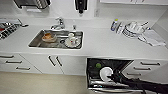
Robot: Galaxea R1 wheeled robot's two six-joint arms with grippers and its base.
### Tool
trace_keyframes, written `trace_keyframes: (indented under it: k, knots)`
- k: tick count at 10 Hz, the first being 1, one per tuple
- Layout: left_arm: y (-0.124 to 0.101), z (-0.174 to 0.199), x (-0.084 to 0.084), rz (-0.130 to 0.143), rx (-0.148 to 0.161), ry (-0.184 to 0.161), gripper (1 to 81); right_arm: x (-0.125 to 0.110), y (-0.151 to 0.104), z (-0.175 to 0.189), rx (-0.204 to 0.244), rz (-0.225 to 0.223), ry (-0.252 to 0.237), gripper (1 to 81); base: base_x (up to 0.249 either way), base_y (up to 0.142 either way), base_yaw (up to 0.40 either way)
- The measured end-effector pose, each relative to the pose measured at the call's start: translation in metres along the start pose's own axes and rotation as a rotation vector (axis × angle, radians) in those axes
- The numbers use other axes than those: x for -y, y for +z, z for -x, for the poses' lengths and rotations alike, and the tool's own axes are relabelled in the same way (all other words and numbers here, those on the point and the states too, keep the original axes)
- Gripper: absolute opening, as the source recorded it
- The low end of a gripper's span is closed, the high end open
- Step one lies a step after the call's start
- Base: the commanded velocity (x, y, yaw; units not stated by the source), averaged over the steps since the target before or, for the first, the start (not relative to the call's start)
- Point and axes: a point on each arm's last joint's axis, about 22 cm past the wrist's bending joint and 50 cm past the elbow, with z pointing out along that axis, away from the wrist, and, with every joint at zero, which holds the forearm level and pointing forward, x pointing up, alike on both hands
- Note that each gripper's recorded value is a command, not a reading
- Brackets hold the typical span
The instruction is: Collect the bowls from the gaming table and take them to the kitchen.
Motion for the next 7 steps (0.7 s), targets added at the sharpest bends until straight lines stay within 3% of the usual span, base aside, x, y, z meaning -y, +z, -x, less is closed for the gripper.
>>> trace_keyframes:
  k: [1,3,4,7]
  knots:
    - [0.001,0.005,0.0,-0.01,0.012,0.004,81.1,0.006,0.0,-0.025,-0.032,0.001,0.001,1.0,0.0,0.0,0.0]
    - [0.007,0.012,-0.011,-0.011,0.043,0.008,81.1,-0.002,0.006,-0.032,-0.03,0.036,0.014,1.0,0.0,0.0,0.0]
    - [0.011,0.015,-0.017,-0.008,0.055,0.007,81.1,0.0,0.014,-0.032,-0.027,0.042,0.02,81.1,0.0,0.0,0.0]
    - [0.012,0.019,-0.016,-0.019,0.081,0.009,81.1,0.007,0.009,-0.051,-0.036,0.045,0.009,81.1,0.0,0.0,0.0]
